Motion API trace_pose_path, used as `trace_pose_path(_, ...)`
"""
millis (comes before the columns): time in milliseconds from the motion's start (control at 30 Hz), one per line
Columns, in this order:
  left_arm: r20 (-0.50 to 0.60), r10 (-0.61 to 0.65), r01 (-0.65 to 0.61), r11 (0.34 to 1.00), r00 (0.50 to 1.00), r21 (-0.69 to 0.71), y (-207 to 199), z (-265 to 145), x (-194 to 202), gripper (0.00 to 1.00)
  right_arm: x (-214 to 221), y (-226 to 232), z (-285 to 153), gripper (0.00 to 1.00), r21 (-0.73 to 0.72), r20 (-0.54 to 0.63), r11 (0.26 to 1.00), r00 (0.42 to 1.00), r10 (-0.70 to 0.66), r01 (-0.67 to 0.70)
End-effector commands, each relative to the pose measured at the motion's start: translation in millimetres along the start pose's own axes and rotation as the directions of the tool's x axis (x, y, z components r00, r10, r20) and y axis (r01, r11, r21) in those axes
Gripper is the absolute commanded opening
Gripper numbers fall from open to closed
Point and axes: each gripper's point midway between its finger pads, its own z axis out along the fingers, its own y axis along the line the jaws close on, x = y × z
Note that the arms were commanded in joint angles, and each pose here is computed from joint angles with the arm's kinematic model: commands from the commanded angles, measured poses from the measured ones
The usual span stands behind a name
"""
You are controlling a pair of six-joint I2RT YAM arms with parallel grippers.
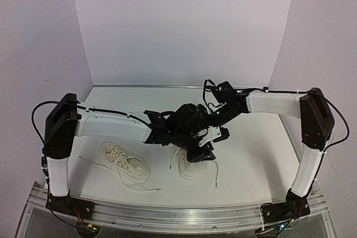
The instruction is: Tie the shoes
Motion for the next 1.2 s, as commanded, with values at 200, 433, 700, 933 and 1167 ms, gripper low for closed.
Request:
trace_pose_path(200, 0.185, -0.143, 0.179, 0.963, 0.972, -0.199, 22.1, -117.1, -16.8, 0.62, -7.4, 22.5, -8.0, 0.00, -0.042, 0.028, 0.998, 0.999, -0.040, 0.041)
trace_pose_path(433, 0.291, -0.344, 0.428, 0.849, 0.893, -0.311, 53.3, -158.2, 28.9, 0.59, -3.9, 33.3, 5.2, 0.00, -0.047, 0.003, 0.998, 0.999, -0.036, 0.036)
trace_pose_path(700, 0.307, -0.438, 0.529, 0.771, 0.845, -0.355, 58.0, -163.0, 64.2, 0.58, 0.4, 45.2, 32.0, 0.09, -0.048, -0.041, 0.998, 0.998, -0.039, 0.037)
trace_pose_path(933, 0.322, -0.454, 0.547, 0.774, 0.831, -0.319, 61.4, -154.4, 69.0, 0.58, 7.8, 42.8, 57.5, 0.14, -0.040, -0.093, 0.999, 0.995, -0.034, 0.031)
trace_pose_path(1167, 0.316, -0.477, 0.551, 0.808, 0.820, -0.209, 62.4, -134.2, 61.3, 0.67, 3.6, 64.8, 47.1, 0.25, -0.076, -0.076, 0.996, 0.995, -0.058, 0.052)
